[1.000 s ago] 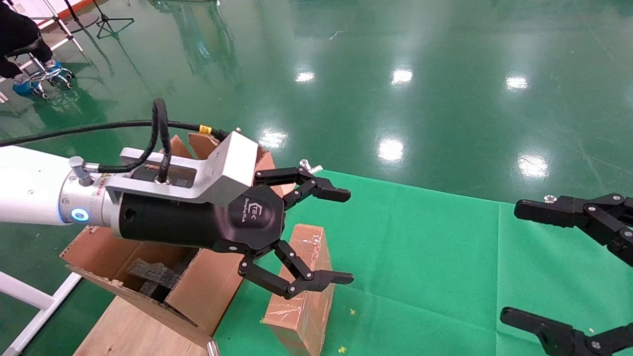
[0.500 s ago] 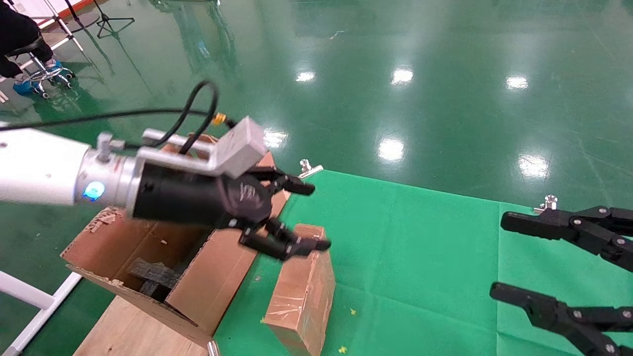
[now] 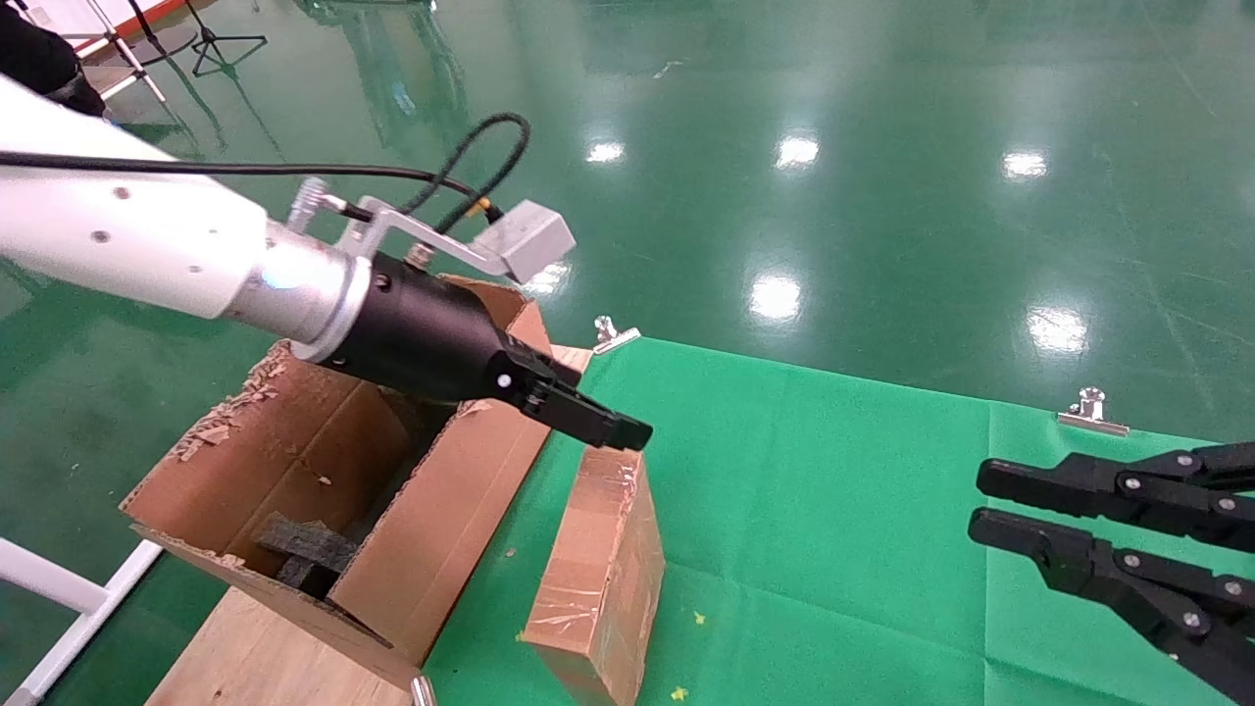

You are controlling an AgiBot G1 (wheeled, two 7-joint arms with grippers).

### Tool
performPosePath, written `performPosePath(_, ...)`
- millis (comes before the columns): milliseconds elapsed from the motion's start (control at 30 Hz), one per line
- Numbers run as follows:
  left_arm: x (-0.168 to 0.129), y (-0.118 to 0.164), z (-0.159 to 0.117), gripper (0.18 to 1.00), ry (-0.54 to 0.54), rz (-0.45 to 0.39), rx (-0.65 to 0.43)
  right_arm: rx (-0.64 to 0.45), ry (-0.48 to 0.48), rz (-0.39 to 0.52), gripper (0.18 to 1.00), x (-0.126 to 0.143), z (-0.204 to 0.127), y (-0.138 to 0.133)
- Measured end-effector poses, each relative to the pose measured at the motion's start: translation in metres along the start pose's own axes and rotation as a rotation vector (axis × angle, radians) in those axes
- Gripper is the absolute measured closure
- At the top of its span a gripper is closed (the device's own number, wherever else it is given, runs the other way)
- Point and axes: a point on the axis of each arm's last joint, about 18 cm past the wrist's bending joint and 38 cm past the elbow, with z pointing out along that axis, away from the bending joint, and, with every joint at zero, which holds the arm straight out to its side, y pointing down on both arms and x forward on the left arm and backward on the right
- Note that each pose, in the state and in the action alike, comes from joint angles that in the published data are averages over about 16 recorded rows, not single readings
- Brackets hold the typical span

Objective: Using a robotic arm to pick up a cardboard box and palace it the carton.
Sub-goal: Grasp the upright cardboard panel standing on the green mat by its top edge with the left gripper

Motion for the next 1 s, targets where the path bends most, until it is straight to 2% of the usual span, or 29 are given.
performPosePath(300,0.011,0.001,0.019,0.183,-0.045,-0.126,-0.135,0.000,0.000,0.000,0.937,0.000,0.000,0.000)
performPosePath(533,0.018,0.006,0.040,0.183,-0.074,-0.173,-0.216,0.000,0.000,0.000,0.978,0.000,0.000,0.000)
performPosePath(733,0.024,0.009,0.057,0.183,-0.094,-0.175,-0.265,0.000,0.000,0.000,0.987,0.000,0.000,0.000)
performPosePath(1000,0.026,0.005,0.069,0.183,-0.148,-0.123,-0.306,0.000,0.000,0.000,0.988,0.000,0.000,0.000)
